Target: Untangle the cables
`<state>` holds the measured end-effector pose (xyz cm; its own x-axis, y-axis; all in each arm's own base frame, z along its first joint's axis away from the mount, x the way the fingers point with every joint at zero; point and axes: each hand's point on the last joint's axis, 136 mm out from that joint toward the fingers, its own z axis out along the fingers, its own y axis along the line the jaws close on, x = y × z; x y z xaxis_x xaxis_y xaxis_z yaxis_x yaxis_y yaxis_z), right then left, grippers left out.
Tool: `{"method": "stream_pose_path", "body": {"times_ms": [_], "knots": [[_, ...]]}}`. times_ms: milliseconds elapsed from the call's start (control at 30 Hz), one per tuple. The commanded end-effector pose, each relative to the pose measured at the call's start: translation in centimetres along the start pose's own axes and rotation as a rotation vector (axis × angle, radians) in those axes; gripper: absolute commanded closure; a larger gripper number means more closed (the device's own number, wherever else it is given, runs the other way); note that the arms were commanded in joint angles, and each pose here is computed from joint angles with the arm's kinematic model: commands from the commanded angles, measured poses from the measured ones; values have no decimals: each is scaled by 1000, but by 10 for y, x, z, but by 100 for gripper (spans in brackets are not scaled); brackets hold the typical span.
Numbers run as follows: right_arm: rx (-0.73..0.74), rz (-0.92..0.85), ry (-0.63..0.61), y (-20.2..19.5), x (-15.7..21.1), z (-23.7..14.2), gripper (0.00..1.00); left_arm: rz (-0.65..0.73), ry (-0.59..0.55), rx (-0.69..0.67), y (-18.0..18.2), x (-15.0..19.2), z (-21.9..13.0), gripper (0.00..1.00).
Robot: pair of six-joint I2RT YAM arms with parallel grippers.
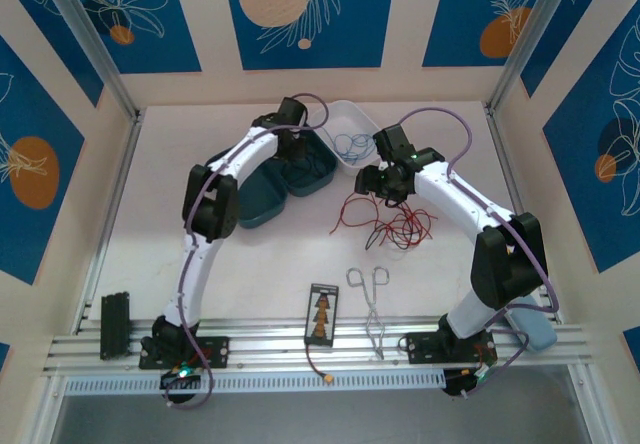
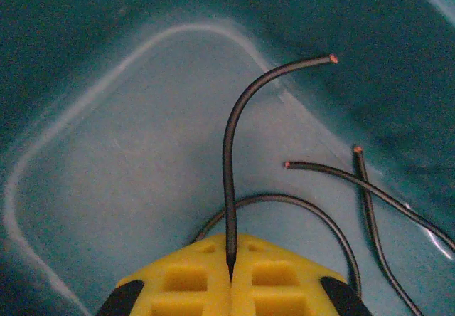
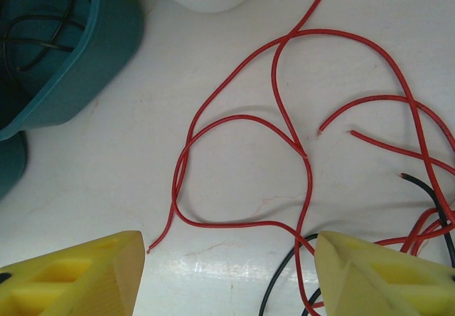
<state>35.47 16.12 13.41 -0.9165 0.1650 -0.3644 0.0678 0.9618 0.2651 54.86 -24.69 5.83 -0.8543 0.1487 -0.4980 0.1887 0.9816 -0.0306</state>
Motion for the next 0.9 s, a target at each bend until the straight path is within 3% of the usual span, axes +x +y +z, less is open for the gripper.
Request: {"method": "stream_pose_path", "body": {"times_ms": [0, 267, 667, 867], "knots": [[-19, -1, 16, 4, 6, 2, 35, 99, 61, -108, 9, 15, 9, 100], [-3, 3, 30, -1, 11, 7, 35, 91, 42, -104, 6, 12, 5, 60], [9, -1, 17, -4, 9, 4, 35, 39, -146, -120, 12, -34, -61, 31], [17, -1, 22, -6, 12, 6, 36, 4, -210, -103, 10, -47, -78, 18]]}}
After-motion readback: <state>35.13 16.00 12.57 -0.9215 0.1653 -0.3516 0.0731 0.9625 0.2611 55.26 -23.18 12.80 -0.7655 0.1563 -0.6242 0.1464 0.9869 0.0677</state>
